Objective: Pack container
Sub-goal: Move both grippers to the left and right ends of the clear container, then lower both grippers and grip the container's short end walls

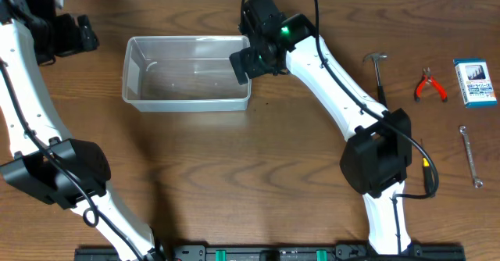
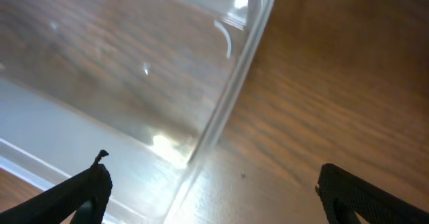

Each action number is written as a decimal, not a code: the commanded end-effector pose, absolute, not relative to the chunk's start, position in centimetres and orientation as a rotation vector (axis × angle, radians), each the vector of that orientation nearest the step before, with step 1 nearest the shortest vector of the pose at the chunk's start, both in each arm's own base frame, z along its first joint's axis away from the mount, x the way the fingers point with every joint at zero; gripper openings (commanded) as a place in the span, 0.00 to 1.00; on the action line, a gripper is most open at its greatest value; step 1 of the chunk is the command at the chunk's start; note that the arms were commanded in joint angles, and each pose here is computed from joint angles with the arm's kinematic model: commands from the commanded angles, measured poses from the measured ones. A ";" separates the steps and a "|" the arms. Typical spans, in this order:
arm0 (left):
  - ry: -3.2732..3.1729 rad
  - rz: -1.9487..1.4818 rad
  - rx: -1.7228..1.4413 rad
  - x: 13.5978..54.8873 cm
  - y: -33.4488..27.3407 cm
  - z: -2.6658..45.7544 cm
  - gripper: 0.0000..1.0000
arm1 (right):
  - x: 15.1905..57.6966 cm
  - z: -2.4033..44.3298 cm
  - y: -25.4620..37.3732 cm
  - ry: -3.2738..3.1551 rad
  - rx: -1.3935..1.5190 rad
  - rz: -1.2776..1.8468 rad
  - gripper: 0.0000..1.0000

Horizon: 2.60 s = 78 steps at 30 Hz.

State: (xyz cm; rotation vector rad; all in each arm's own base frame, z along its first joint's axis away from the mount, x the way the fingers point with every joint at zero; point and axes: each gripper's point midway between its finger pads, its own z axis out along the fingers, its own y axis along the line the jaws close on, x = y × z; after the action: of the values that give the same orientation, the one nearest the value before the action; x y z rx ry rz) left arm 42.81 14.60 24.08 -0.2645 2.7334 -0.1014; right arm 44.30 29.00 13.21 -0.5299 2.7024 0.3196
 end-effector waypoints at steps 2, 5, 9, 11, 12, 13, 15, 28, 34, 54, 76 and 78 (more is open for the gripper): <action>2.769 -0.129 -0.138 42.8 12.9 23.2 0.98 | 45.4 14.6 29.0 2.654 -0.480 0.343 0.99; 2.803 -0.149 -0.121 43.0 12.2 22.1 0.98 | 45.7 14.8 29.1 2.641 -0.477 0.348 0.99; 2.841 -0.170 -0.101 43.5 11.6 20.4 0.98 | 45.7 14.7 29.2 2.640 -0.478 0.348 0.99; 2.868 -0.186 -0.100 43.7 11.4 19.3 0.98 | 45.8 14.6 29.3 2.638 -0.478 0.348 0.99; 2.883 -0.194 -0.100 43.7 11.3 18.8 0.98 | 45.9 14.5 29.3 2.638 -0.478 0.348 0.99; 2.898 -0.201 -0.099 43.7 11.2 18.3 0.98 | 45.9 14.3 29.3 2.639 -0.478 0.348 0.99; 2.926 -0.216 -0.100 43.6 11.1 17.4 0.98 | 45.9 14.0 29.2 2.646 -0.478 0.344 0.99; 2.971 -0.232 0.015 44.2 11.1 14.7 0.98 | 45.7 12.0 29.1 2.675 -0.533 0.316 0.99; 2.990 -0.224 0.067 44.4 10.7 13.8 0.98 | 45.4 10.1 28.9 2.726 -0.540 0.297 0.99; 3.107 -0.170 0.140 45.3 9.2 8.4 0.98 | 44.9 8.9 28.6 2.765 -0.544 0.281 0.99; 3.060 -0.146 0.143 46.5 9.4 8.3 0.98 | 45.0 6.4 28.6 2.805 -0.551 0.265 0.99; 3.059 -0.146 0.143 46.6 9.4 8.3 0.98 | 45.1 6.5 28.7 2.799 -0.550 0.267 0.99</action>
State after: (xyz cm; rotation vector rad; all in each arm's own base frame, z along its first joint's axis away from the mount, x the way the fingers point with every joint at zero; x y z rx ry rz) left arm 46.77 9.09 8.81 0.1440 3.0443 -0.1526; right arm 44.84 29.06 7.41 -0.5480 2.7868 0.2755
